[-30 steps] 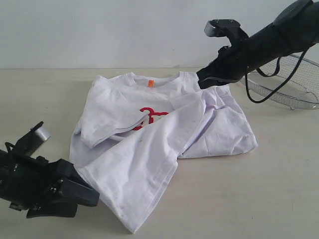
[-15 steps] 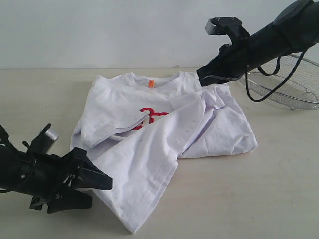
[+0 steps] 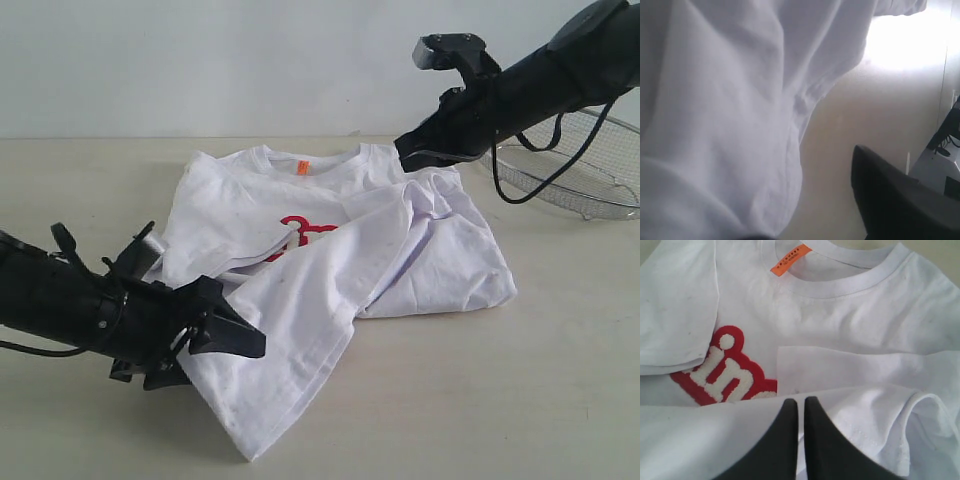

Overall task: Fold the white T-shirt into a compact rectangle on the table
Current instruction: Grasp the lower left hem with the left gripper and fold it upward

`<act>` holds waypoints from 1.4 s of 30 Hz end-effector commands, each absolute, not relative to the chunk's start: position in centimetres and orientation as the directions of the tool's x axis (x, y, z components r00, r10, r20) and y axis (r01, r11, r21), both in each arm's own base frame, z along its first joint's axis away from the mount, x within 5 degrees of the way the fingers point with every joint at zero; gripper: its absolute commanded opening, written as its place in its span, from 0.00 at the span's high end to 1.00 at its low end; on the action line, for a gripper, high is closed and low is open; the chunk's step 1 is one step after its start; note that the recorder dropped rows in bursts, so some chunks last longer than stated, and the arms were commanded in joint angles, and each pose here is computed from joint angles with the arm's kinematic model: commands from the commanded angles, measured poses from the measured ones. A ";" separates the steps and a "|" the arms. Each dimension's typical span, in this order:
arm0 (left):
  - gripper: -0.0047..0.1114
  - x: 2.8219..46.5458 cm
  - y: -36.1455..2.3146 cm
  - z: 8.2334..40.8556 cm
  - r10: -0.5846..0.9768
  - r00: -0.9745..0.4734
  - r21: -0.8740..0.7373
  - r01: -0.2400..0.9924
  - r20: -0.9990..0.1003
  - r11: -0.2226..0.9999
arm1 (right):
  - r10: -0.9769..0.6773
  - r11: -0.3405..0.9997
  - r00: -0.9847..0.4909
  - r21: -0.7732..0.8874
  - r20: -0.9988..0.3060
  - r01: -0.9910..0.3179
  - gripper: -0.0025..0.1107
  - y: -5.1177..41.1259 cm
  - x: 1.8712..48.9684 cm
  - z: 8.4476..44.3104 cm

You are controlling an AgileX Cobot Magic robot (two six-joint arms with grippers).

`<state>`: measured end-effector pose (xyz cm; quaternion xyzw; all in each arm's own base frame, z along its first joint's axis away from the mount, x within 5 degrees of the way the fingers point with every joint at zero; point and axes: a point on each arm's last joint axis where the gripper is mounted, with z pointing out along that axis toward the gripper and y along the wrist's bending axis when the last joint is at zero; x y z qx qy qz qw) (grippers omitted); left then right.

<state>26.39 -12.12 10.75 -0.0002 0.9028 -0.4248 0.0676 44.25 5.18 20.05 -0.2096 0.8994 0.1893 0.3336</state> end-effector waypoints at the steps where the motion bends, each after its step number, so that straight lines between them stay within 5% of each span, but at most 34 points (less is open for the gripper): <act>1: 0.56 26.6 -12.3 10.6 -0.064 -0.988 -0.754 0.063 -0.138 0.654 | -0.250 0.840 -0.683 0.197 -0.687 -0.505 0.98 5.2 44.4 20.3; 7: 0.92 26.6 -12.3 10.6 -0.036 -0.985 -0.746 0.105 -0.170 0.657 | -0.250 0.840 -0.683 0.197 -0.687 -0.505 0.98 5.2 44.4 20.3; 24: 0.92 27.7 -13.2 14.6 -0.090 -0.956 -0.832 0.195 -0.280 0.519 | -0.252 0.836 -0.685 0.203 -0.683 -0.510 0.98 5.2 44.3 20.3; 42: 0.92 32.0 -13.4 18.2 -0.082 -0.911 -0.745 0.277 -0.405 0.607 | -0.259 0.832 -0.687 0.205 -0.679 -0.516 0.98 5.3 44.2 20.3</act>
